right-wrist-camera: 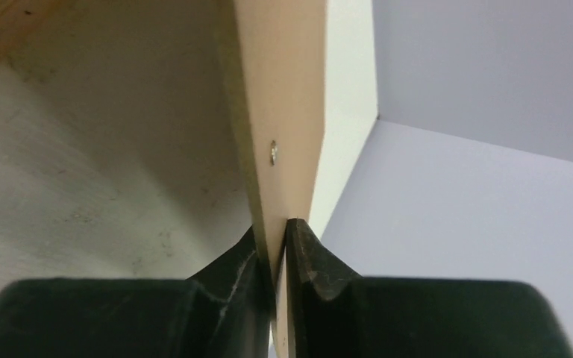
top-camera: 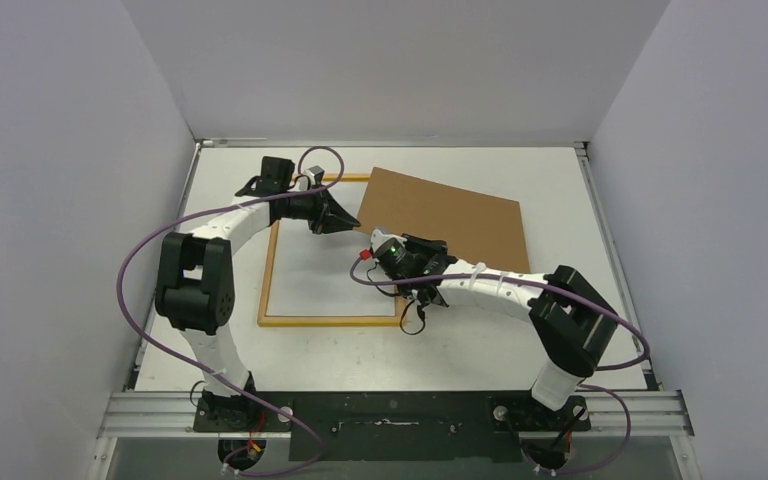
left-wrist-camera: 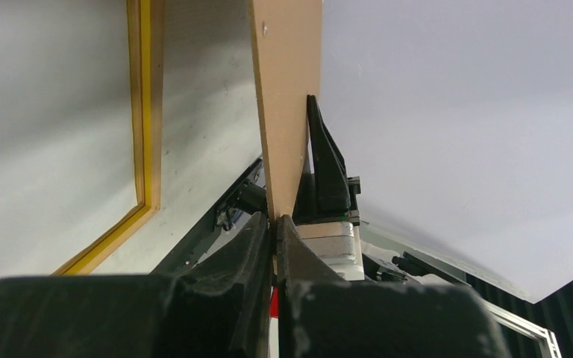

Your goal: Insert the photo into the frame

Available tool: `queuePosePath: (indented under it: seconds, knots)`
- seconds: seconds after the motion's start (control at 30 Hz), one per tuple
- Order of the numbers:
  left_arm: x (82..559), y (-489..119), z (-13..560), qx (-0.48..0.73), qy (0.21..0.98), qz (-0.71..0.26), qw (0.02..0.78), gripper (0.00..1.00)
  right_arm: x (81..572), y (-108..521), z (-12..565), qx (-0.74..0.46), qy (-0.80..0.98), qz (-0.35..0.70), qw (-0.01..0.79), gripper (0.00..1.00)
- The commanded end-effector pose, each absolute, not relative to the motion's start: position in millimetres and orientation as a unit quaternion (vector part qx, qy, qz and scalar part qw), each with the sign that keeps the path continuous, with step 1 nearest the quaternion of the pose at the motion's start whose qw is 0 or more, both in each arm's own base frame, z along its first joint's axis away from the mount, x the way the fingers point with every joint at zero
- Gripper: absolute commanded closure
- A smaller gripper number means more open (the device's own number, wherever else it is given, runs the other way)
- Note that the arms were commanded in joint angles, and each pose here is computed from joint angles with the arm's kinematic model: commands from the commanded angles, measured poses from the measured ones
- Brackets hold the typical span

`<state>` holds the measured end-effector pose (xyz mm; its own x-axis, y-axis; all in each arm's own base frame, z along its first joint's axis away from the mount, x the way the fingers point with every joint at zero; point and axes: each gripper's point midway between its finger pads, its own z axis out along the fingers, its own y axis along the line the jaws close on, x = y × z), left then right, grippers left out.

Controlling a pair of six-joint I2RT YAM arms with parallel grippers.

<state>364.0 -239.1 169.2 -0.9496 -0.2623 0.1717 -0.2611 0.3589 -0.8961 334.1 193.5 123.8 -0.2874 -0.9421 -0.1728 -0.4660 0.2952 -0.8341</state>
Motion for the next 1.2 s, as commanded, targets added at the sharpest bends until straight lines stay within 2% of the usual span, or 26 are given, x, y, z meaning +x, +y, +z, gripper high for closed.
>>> queuePosePath:
  seconds: [0.0,0.07,0.27,0.37,0.57,0.77,1.0,1.1,1.17]
  knots:
    - [360.8,-238.3,220.0,-0.119,0.805,-0.581,0.024,1.00,338.7,191.9,158.7,-0.462,0.703,-0.370,0.394,0.95]
    - [362.7,-236.9,226.2,-0.117,0.803,-0.583,0.028,1.00,338.5,192.1,165.6,-0.462,0.698,-0.371,0.402,0.99]
    - [372.0,-231.6,252.8,-0.110,0.789,-0.602,0.054,0.62,338.2,193.3,186.4,-0.458,0.694,-0.360,0.422,1.00]
    - [380.3,-225.4,273.2,-0.103,0.777,-0.615,0.084,0.50,339.5,193.4,198.5,-0.446,0.697,-0.350,0.438,1.00]
    - [396.4,-202.8,299.9,-0.106,0.777,-0.602,0.149,0.46,346.4,186.7,229.7,-0.384,0.716,-0.332,0.479,1.00]
    - [402.5,-169.1,300.6,-0.134,0.808,-0.534,0.213,0.46,355.6,180.5,291.2,-0.287,0.737,-0.296,0.536,1.00]
    - [393.5,-141.3,300.7,-0.133,0.841,-0.450,0.269,0.41,370.1,164.1,355.8,-0.154,0.777,-0.193,0.580,1.00]
    - [389.6,-134.7,302.5,-0.131,0.849,-0.425,0.285,0.33,375.7,156.5,371.0,-0.108,0.789,-0.121,0.592,1.00]
    - [390.4,-121.0,302.3,-0.142,0.852,-0.407,0.297,0.20,378.9,157.3,382.3,-0.091,0.791,-0.064,0.602,1.00]
